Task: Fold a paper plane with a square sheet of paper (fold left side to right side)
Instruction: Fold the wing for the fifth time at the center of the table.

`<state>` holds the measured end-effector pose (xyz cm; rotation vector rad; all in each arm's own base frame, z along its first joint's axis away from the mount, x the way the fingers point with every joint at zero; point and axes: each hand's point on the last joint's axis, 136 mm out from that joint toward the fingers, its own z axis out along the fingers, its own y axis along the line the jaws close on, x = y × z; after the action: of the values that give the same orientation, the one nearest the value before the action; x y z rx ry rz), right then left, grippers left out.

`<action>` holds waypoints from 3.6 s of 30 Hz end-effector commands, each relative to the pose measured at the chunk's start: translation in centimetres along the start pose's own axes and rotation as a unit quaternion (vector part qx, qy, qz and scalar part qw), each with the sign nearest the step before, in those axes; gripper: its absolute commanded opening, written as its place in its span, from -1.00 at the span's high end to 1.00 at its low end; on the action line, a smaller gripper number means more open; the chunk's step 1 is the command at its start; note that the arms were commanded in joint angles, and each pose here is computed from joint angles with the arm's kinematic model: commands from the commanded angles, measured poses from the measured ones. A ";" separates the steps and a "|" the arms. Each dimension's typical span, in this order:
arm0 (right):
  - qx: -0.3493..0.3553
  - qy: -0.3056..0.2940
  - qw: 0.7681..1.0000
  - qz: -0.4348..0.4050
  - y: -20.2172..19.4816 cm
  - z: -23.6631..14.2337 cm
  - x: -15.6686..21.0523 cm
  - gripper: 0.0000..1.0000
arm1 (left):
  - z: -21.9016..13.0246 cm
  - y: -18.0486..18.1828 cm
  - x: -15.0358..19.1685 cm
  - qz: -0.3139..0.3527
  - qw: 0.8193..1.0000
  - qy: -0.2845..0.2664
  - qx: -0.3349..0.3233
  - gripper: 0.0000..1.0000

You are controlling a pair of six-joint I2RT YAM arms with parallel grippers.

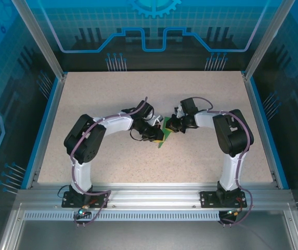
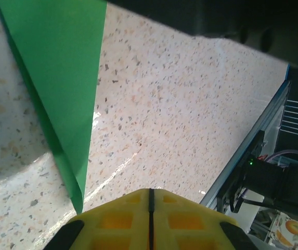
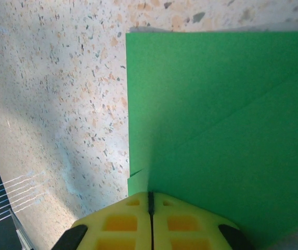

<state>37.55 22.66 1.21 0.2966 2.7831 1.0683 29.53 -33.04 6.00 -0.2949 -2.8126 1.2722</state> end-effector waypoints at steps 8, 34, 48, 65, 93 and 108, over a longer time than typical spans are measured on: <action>0.059 0.032 0.998 0.016 -3.3 1.8 2.1 0.87 | 1.9 1.8 0.7 -0.028 0.999 0.030 -0.009 0.83; 0.088 0.037 0.995 0.012 -4.0 1.4 2.2 0.87 | 2.3 4.5 0.9 -0.069 0.997 0.035 -0.028 0.84; 0.093 0.036 0.995 0.013 -4.2 1.3 2.0 0.87 | 2.9 4.1 1.4 -0.066 0.996 0.057 -0.013 0.84; 0.099 0.031 0.994 0.023 -5.1 0.7 1.7 0.87 | 2.8 4.6 4.1 -0.049 0.992 0.098 -0.056 0.80; 0.077 0.012 0.997 0.008 -3.7 -0.2 0.6 0.87 | -1.4 1.0 1.6 -0.002 0.999 0.003 -0.034 0.74; 0.081 0.016 0.997 0.007 -3.9 -0.1 0.9 0.87 | 3.1 3.5 1.1 -0.021 0.996 0.049 -0.066 0.72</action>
<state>37.59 22.51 1.23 0.2434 2.8093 1.0169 28.91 -33.05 1.89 -0.3201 -2.8222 1.0830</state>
